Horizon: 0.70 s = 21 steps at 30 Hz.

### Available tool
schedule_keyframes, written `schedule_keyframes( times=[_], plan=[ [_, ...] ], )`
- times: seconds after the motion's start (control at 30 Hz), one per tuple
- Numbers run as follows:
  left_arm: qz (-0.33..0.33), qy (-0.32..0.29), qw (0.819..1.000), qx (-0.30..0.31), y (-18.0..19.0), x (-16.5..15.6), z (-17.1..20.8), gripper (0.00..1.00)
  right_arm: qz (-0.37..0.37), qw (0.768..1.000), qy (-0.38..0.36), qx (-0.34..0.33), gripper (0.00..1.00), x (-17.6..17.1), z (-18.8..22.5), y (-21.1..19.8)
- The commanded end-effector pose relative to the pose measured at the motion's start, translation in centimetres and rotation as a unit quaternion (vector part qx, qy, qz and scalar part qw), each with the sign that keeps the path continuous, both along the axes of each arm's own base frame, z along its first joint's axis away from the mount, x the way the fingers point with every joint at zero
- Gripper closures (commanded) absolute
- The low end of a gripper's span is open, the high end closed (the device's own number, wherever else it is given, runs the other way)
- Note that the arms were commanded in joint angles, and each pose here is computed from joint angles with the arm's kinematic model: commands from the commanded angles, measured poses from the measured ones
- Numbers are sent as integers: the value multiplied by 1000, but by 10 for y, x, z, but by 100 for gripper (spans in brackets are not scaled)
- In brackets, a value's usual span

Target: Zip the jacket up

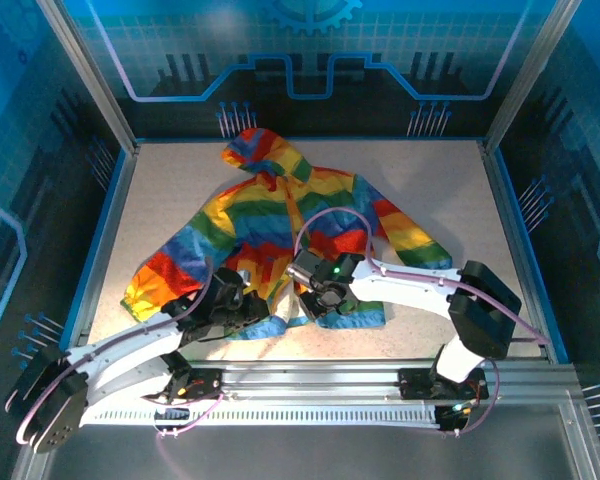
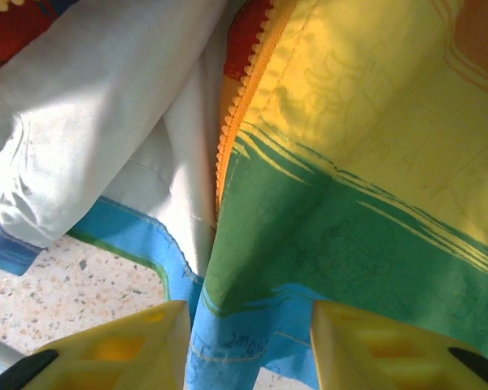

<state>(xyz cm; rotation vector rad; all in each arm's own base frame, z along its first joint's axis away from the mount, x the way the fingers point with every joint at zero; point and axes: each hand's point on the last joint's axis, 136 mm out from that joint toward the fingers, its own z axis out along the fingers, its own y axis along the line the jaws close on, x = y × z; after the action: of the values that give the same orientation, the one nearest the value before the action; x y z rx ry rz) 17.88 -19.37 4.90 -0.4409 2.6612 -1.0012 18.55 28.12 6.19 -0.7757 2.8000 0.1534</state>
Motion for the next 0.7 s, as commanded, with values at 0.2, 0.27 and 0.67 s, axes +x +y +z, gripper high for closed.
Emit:
schedule_keyframes(
  times=[0.2,0.27,0.67],
  plan=[
    [-11,17,1000,3,-7,3,-9,100,26,999,-4,-38,99,-5,-6,0],
    [-9,19,1000,-1,-8,5,-11,100,28,999,-10,-13,100,-4,8,2],
    [-15,42,999,2,-19,12,-29,100,40,953,77,289,100,-14,97,26]
  ],
)
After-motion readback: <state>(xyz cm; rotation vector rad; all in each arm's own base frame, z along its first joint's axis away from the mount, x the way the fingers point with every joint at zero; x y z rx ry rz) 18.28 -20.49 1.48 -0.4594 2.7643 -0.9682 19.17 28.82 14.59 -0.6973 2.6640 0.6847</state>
